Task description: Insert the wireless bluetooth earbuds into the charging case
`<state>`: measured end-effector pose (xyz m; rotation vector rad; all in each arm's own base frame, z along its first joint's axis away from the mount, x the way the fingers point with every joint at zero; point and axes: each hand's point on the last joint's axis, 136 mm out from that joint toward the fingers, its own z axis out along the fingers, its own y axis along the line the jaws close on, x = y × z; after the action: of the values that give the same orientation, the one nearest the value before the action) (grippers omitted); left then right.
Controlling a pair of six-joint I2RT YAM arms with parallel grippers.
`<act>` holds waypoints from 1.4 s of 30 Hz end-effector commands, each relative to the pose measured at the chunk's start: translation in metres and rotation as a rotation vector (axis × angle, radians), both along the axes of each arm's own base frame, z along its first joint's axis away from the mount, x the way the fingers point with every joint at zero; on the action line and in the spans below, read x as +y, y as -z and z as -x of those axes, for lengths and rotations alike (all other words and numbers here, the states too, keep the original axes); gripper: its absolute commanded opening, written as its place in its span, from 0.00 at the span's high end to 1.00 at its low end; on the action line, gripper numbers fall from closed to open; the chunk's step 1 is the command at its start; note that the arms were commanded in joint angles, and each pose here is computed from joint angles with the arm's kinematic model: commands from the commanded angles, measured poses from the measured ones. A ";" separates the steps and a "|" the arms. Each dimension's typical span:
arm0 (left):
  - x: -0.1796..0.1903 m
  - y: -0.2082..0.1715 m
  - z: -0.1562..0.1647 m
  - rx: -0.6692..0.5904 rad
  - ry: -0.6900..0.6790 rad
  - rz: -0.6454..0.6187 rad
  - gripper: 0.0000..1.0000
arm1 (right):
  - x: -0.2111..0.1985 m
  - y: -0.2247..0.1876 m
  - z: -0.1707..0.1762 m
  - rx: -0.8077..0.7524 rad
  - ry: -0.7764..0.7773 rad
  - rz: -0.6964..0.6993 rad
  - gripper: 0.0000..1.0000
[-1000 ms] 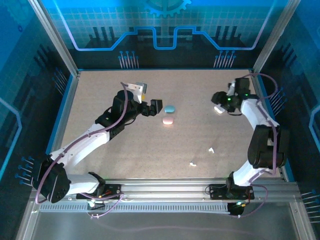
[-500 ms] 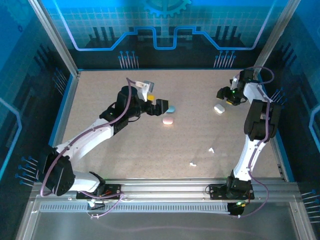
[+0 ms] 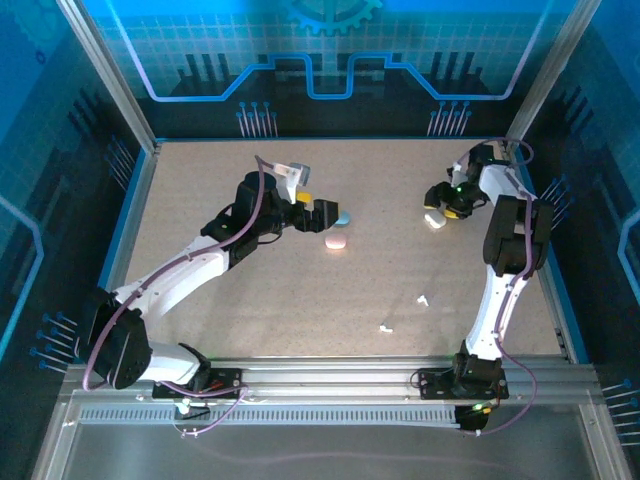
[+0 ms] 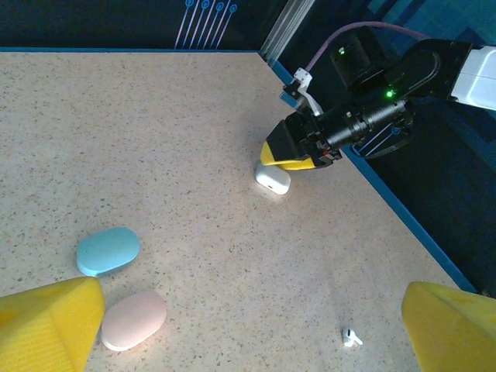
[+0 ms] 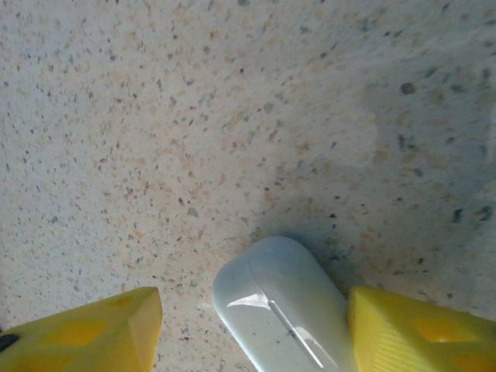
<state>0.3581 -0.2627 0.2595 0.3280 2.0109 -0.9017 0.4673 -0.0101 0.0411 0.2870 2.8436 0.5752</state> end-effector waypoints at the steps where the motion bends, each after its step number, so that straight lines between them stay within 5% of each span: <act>1: -0.001 -0.011 0.000 -0.005 0.008 0.024 0.01 | 0.007 0.000 0.017 0.038 -0.053 0.055 0.34; 11: -0.001 -0.011 0.000 -0.001 0.008 0.024 0.01 | 0.009 0.017 0.029 0.083 -0.187 0.321 0.36; 28: 0.005 -0.010 -0.002 -0.011 -0.030 0.013 0.01 | 0.032 0.012 0.037 0.043 -0.230 0.397 0.57; 35: 0.015 -0.013 -0.007 -0.001 -0.090 0.017 0.01 | 0.088 -0.092 0.037 -0.300 -0.286 0.242 0.58; 42: 0.007 -0.037 0.000 0.016 0.001 0.101 0.09 | 0.182 -0.207 0.098 -0.889 -0.714 0.271 0.57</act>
<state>0.3648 -0.2503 0.2606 0.2383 2.0369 -0.9033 0.3889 0.1328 0.2141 -0.5556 2.3030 0.2903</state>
